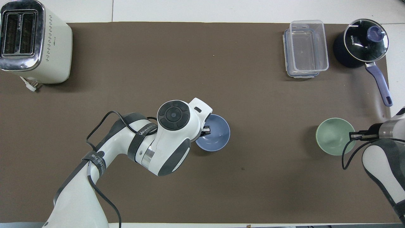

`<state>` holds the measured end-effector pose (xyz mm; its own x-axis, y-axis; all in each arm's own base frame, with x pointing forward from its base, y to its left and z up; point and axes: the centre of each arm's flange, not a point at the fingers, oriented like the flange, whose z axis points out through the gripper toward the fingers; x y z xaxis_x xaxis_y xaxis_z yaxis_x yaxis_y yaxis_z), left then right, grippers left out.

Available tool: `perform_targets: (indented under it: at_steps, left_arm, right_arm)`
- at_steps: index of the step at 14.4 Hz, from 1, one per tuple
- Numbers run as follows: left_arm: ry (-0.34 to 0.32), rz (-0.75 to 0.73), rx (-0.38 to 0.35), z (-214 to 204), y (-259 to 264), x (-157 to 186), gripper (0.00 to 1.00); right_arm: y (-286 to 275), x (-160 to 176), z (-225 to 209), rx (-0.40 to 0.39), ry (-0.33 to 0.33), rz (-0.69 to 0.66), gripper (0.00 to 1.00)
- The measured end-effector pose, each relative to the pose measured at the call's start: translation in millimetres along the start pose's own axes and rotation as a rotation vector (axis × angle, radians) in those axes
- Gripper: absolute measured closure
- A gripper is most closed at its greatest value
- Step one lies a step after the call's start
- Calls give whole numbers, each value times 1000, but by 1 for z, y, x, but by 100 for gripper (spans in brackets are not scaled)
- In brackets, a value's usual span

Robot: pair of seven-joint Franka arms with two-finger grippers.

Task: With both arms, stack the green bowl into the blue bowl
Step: 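Grasp the green bowl rim with the right gripper while the left gripper releases, then carry the green bowl over the blue bowl while the left gripper returns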

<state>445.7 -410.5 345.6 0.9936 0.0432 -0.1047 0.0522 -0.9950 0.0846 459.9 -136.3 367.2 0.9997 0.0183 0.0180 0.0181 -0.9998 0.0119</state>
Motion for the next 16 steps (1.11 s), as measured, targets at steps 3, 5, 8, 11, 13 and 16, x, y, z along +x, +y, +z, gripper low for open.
perform_targets:
  at_steps: [3,5,8,11,13,16]
  left_arm:
    - [1,-2,-5,0,0,1,89]
    - [5,-6,-9,-2,0,2,60]
    - [18,-50,-19,-44,-28,28,24]
    - [-1,-61,-12,-117,-106,74,0]
    - [-9,-44,-9,-154,-166,99,0]
    - [-3,10,4,-187,-246,117,0]
  right_arm:
    - [-16,27,-41,-10,32,-38,95]
    - [-44,41,-63,-12,45,-51,95]
    - [-112,54,-79,-6,67,-35,95]
    - [-189,54,-83,8,78,-4,95]
    - [-243,49,-86,25,103,30,95]
    - [-313,38,-81,119,110,91,95]
